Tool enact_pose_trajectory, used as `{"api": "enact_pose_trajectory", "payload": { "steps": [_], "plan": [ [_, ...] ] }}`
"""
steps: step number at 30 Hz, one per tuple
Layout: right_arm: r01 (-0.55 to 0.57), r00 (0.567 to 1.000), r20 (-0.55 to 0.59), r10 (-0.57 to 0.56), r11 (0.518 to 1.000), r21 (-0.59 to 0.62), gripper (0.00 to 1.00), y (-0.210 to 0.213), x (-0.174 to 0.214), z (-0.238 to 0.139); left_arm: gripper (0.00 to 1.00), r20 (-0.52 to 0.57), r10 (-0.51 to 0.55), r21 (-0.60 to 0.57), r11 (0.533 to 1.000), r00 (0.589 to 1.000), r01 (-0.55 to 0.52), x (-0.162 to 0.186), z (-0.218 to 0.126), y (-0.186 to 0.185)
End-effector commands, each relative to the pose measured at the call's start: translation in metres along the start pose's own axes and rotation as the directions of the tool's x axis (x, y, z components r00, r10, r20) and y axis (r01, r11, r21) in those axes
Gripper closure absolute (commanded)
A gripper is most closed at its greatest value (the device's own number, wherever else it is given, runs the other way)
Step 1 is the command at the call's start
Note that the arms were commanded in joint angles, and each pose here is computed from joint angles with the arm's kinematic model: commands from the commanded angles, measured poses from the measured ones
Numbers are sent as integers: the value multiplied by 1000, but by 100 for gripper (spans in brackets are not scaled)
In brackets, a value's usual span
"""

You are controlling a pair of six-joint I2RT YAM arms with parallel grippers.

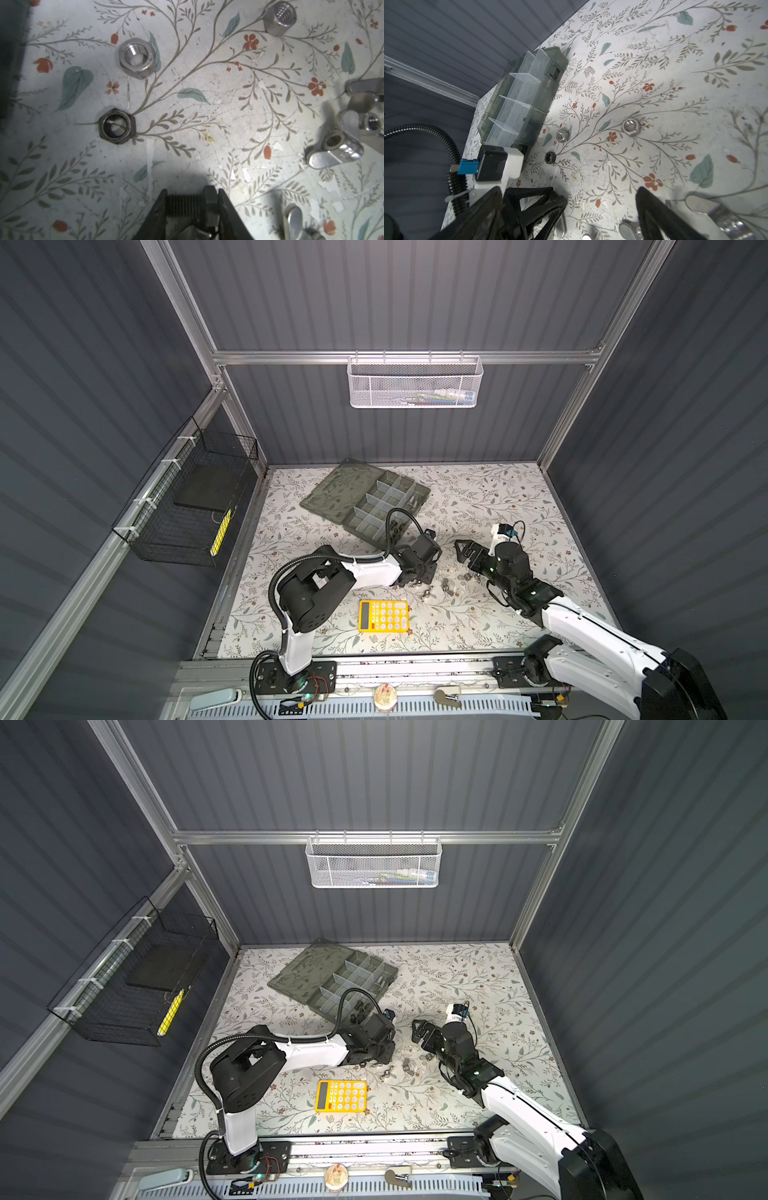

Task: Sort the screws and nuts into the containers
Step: 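Close the left gripper on the black bolt and lift it, then carry the bolt over the organizer with the left gripper while the right gripper returns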

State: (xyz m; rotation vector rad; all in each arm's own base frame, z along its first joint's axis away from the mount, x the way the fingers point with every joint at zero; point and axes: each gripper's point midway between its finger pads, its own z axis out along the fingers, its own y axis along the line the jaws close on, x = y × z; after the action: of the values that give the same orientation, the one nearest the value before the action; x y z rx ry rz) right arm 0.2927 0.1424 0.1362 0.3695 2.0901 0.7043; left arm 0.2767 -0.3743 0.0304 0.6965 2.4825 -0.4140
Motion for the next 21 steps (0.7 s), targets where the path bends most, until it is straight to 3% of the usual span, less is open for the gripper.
{"api": "enact_pose_trajectory", "payload": {
  "steps": [1,11,21],
  "plan": [
    [32,999,-6,-33,998,-47,1,7,2,2,69,30,11,31,999,999,-12,-21,-23,-11],
    [99,995,-3,-101,987,-124,1,26,6,2,68,61,-48,42,998,997,45,-46,-46,11],
    [212,975,-27,-221,958,-196,1,67,16,13,68,130,-143,23,990,981,141,-74,-79,65]
  ]
}}
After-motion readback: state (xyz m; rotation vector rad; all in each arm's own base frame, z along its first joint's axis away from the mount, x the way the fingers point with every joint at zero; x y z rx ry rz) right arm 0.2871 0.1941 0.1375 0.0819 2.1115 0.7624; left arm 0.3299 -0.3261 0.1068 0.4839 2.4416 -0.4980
